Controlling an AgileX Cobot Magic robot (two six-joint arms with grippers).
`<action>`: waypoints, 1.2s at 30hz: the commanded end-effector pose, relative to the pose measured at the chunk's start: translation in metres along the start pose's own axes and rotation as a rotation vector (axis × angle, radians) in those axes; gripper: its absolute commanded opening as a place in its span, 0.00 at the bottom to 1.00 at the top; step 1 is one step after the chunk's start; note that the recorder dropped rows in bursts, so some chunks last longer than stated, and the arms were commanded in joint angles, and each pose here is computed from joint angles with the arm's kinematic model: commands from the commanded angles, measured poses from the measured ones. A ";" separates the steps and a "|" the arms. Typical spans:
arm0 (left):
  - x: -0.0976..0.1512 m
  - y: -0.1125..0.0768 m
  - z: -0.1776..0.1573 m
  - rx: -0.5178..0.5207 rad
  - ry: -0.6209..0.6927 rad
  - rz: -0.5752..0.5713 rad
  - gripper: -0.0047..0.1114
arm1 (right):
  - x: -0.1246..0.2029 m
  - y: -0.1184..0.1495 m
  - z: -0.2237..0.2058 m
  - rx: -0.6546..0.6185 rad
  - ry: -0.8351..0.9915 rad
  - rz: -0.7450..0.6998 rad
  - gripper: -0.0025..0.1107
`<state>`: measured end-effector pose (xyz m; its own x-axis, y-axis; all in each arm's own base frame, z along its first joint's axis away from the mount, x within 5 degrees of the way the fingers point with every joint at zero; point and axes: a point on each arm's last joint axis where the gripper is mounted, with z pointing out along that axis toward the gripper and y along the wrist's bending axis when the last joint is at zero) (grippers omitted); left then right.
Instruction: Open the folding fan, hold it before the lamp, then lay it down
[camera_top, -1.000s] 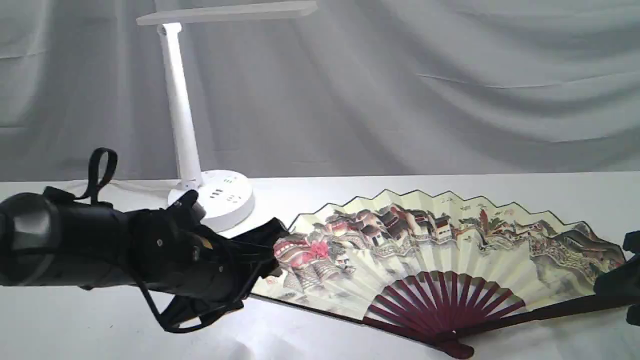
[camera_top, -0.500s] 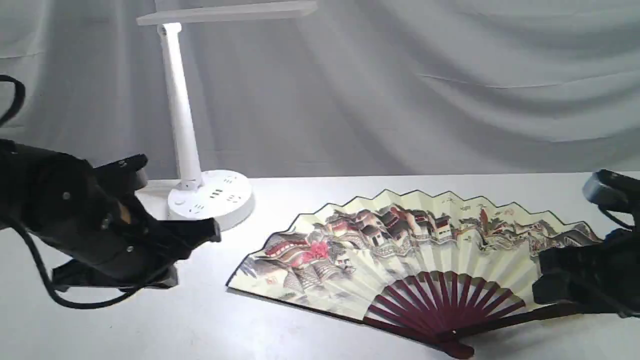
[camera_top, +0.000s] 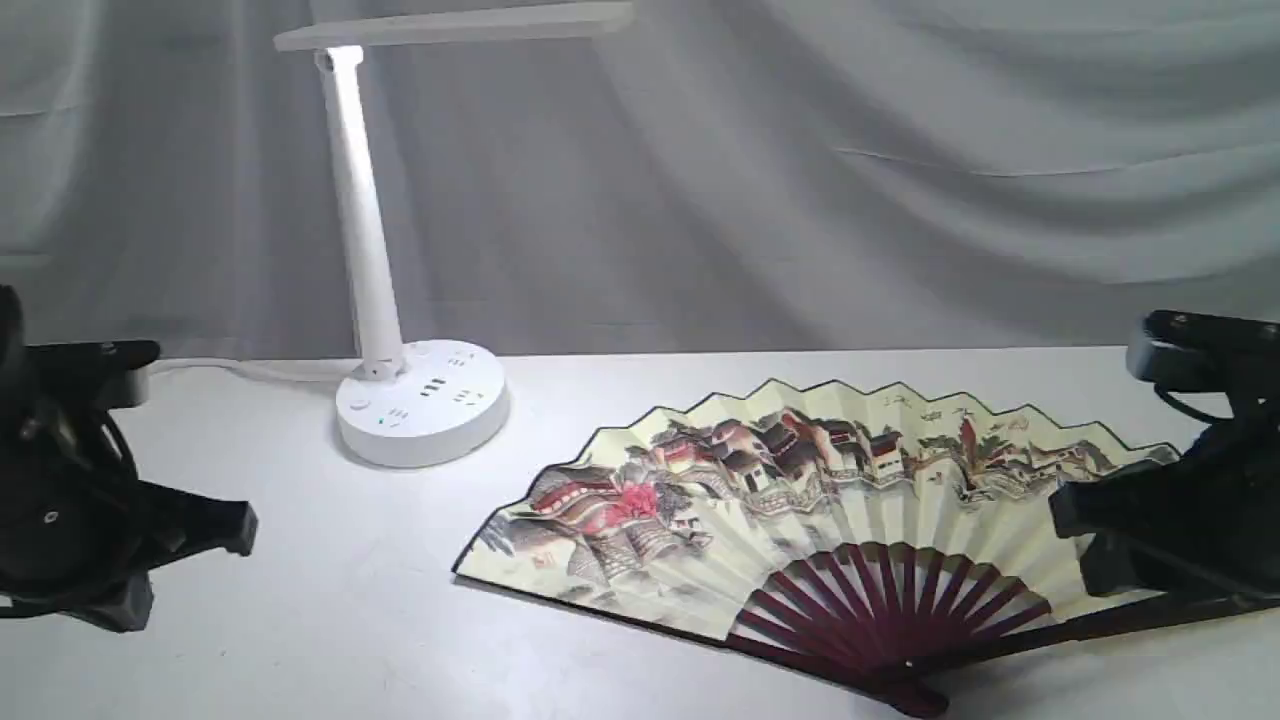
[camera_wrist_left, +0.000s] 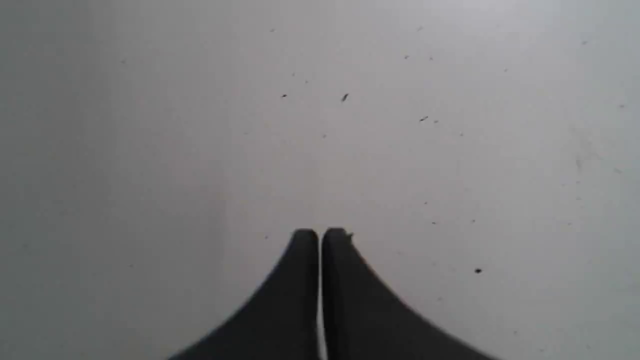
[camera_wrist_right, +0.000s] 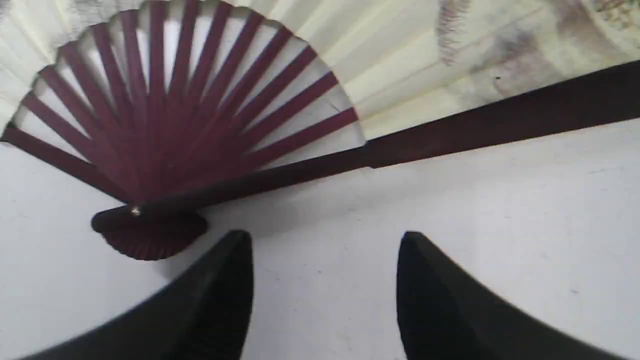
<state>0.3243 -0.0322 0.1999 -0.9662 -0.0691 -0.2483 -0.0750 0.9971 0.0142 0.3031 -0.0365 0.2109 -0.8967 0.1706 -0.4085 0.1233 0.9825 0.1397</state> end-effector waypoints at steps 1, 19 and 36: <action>0.001 0.007 -0.004 -0.008 0.013 0.050 0.04 | -0.004 -0.002 -0.008 0.048 0.011 -0.018 0.41; 0.001 0.028 -0.003 -0.017 0.042 0.025 0.04 | -0.002 -0.016 -0.011 0.197 0.068 -0.192 0.02; 0.001 0.026 -0.005 0.010 0.038 0.047 0.04 | 0.000 -0.011 -0.010 0.142 0.070 -0.070 0.02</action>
<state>0.3214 -0.0062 0.1994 -0.9799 -0.0240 -0.1981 -0.0300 0.9992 0.0271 0.2979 -0.0491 0.2144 -0.9366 0.0887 -0.3391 0.1033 0.9943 -0.0252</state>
